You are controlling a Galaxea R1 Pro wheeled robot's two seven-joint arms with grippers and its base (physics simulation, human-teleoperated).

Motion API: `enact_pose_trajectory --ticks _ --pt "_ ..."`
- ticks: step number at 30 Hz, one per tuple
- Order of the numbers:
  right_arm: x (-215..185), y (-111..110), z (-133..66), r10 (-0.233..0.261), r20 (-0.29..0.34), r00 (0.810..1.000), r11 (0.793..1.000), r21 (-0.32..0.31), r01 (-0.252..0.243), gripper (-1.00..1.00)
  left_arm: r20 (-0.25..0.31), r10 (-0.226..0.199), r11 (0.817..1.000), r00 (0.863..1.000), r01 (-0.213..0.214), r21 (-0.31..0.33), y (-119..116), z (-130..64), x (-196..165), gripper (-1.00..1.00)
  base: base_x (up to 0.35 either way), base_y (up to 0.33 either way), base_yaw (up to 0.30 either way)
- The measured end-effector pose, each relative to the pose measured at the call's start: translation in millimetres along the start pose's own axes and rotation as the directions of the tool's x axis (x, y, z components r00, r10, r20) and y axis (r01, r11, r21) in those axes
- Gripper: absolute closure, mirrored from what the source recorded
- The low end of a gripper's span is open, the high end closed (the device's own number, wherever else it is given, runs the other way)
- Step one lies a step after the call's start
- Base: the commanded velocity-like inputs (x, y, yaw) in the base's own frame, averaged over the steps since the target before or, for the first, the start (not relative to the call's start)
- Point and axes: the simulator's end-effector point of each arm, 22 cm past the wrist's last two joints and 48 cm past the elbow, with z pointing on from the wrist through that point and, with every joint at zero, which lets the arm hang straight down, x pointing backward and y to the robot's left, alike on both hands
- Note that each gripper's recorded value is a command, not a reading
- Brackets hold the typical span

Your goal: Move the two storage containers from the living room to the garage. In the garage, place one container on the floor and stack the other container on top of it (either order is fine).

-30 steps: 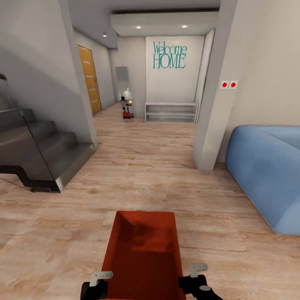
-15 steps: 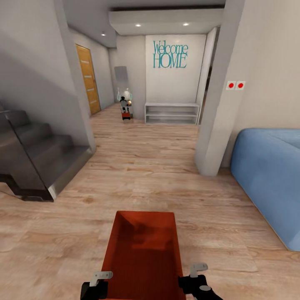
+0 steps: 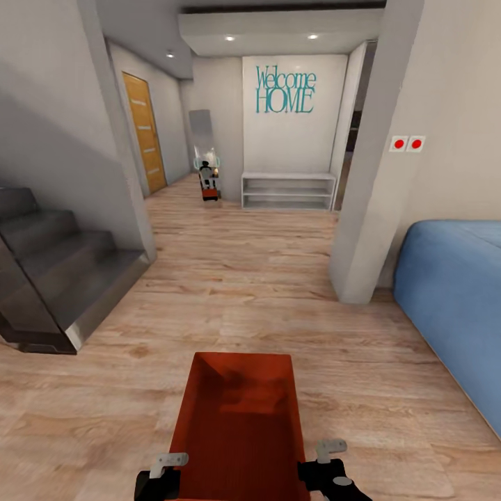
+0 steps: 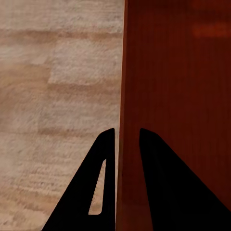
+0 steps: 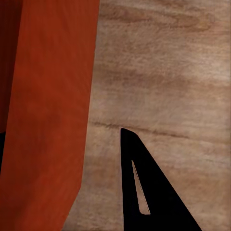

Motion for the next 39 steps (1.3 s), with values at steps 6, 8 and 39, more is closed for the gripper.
enact_pose_trajectory --ticks 6,8,39 --pt "0.1 0.0 0.0 0.0 0.0 1.0 1.0 0.0 0.0 1.0 0.0 0.0 1.0 1.0 0.0 0.0 0.0 0.0 0.3 1.0 0.344 0.0 0.009" --pt "0.4 0.1 0.1 0.0 -0.001 1.0 1.0 0.0 0.0 1.0 -0.001 0.0 1.0 1.0 0.0 0.0 0.1 0.0 0.6 1.0 0.344 0.0 0.071" --pt "5.2 0.4 1.9 0.0 -0.011 1.0 1.0 -0.001 0.0 1.0 -0.011 0.0 1.0 1.0 0.0 0.0 -0.1 0.9 5.6 1.0 0.344 0.0 0.069"
